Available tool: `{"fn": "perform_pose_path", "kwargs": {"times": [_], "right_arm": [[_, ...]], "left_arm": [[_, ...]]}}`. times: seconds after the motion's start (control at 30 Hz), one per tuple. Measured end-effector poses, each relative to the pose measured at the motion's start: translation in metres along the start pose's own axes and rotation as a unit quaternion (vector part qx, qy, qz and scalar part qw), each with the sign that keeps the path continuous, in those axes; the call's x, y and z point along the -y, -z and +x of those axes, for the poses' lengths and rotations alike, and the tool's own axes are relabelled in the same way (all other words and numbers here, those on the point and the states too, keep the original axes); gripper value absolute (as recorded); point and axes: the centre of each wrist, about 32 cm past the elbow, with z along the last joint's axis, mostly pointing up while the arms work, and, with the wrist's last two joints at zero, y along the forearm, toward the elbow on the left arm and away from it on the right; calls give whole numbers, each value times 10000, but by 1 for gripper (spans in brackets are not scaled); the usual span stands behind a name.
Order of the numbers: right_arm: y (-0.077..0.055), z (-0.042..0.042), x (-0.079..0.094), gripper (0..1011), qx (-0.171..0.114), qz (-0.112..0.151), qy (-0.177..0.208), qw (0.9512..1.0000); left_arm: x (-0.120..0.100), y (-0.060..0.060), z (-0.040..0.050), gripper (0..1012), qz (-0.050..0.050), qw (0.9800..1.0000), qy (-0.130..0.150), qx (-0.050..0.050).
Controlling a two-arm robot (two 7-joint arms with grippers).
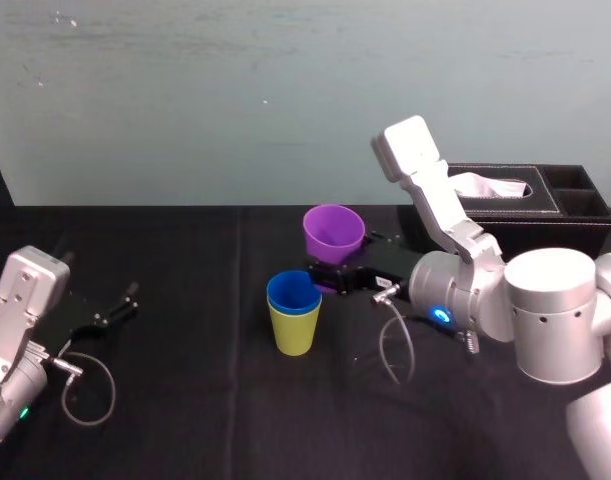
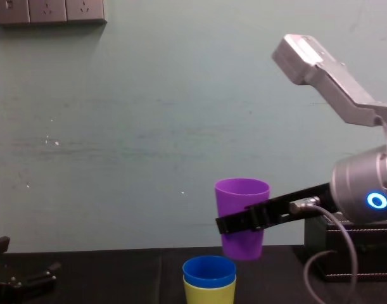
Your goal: Stack the three plastic cups sequentially using one hand.
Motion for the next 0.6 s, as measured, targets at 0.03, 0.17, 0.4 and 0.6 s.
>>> {"fn": "perform_pose_path", "kwargs": {"times": [0.03,0.17,0.4,0.6], "right_arm": [[-8,-7,-13,712,7,-4,-14,10000],[-36,-32,-69,712,35,-25,-65,10000],[-72,-61,-129,712,66,-13,-116,9999],[-76,-81,-155,712,60,-8,-138,9999]], "left_arm": [[0,0,0,1000,0,10000,0,0],[0,0,0,1000,0,10000,0,0],[0,0,0,1000,0,10000,0,0],[0,0,0,1000,0,10000,0,0]]}}
